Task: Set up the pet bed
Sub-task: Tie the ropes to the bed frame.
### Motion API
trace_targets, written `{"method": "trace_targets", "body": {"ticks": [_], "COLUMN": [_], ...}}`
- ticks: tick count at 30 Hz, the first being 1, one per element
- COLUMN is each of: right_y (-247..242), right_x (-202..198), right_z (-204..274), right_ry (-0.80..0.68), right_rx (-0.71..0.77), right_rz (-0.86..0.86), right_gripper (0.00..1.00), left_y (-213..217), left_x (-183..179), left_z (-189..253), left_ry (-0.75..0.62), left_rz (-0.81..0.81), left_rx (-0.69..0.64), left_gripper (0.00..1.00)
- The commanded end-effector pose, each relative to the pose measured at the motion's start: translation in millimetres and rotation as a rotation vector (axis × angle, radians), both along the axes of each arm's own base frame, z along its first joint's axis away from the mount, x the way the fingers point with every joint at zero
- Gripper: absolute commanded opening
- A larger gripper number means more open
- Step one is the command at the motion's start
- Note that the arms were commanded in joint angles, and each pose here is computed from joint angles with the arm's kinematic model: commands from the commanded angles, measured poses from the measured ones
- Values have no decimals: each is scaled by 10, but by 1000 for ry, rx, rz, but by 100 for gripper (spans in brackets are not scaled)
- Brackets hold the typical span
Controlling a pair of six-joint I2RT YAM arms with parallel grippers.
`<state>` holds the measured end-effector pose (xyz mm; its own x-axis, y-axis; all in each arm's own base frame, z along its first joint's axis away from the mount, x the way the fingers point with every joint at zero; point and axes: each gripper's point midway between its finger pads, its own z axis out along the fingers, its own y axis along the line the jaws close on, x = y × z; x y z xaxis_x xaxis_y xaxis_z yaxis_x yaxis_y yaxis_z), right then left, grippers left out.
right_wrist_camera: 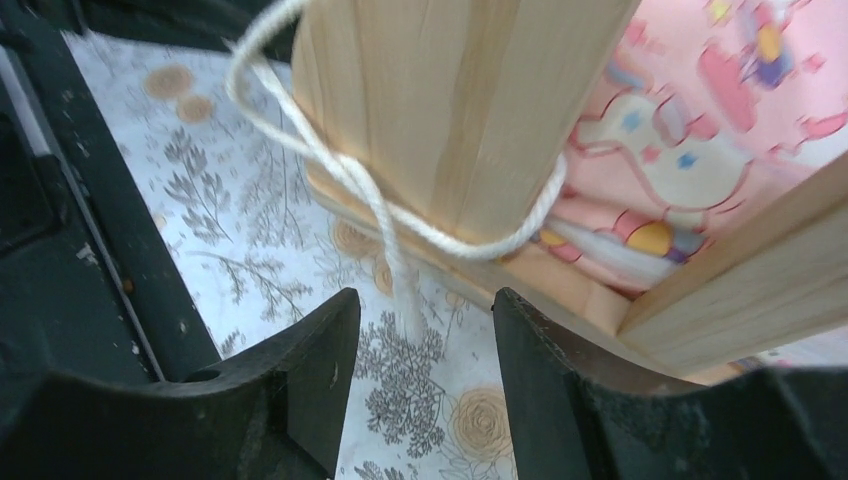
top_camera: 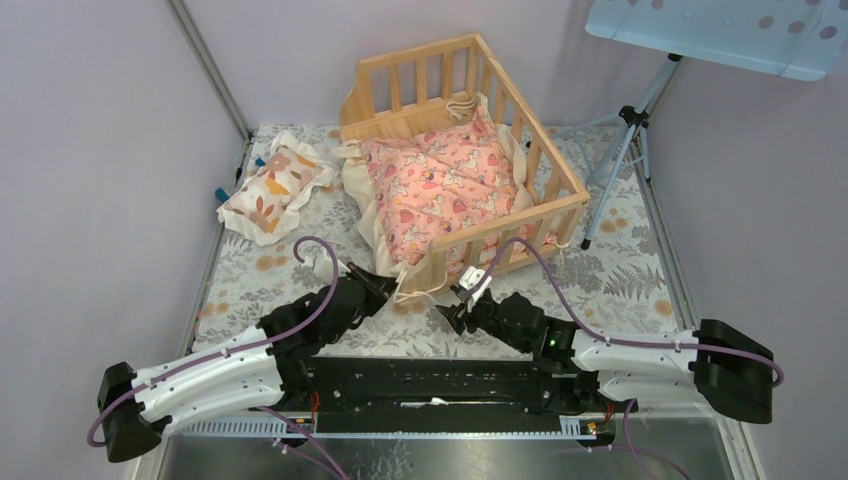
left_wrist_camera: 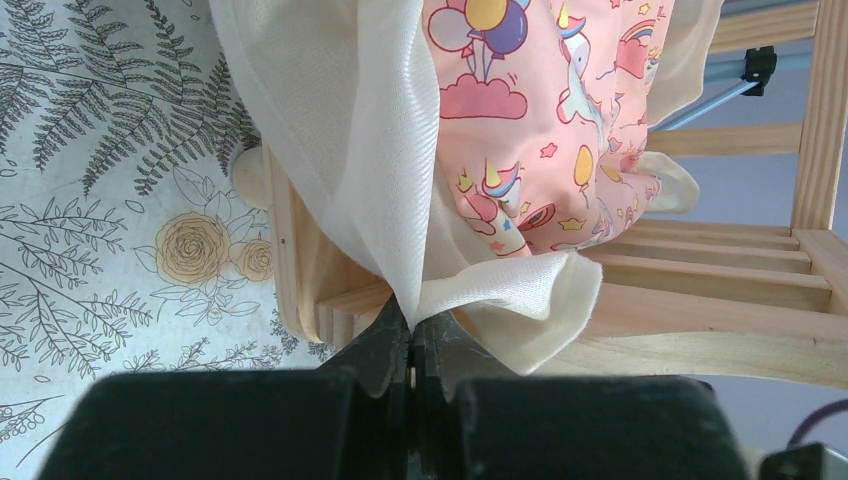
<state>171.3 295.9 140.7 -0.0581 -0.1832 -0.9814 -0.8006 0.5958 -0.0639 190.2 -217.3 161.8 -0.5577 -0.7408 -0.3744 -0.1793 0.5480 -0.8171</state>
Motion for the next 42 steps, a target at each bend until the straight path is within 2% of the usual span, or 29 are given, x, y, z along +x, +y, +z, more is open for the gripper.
{"method": "trace_targets", "body": {"ticks": [1,14,24,29,33,37,42], "right_y": [9,374,403,413,421,363,148], "right_x": [96,286,315,299,298,287,260], "right_z": [-157,-113,50,119,135,74,-81], "right_ry": [34,22,41,54,59,78,144], "right_rx": [-11,51,187,230,239,212,153], "right_rz": [-62,-88,-121,-117,-117,-131,-197], "right_gripper": [60,60,49,37,16,1,0], "left_y": [-132,-134,-108,-110,-99,-57,46], "left_x": [-45,-54,-72,-76,-78,-102,-185], "left_z": [101,111,62,37,27,-57,-261], "left_ry": [-8,-8,2,6,7,24,73], "left_rz": [-54,-58,-56,-57,-54,-47,-41], "left_rx": [-45,-48,-46,-46,-43,-33,-10], "left_gripper": [0,0,0,0,0,0,0]}}
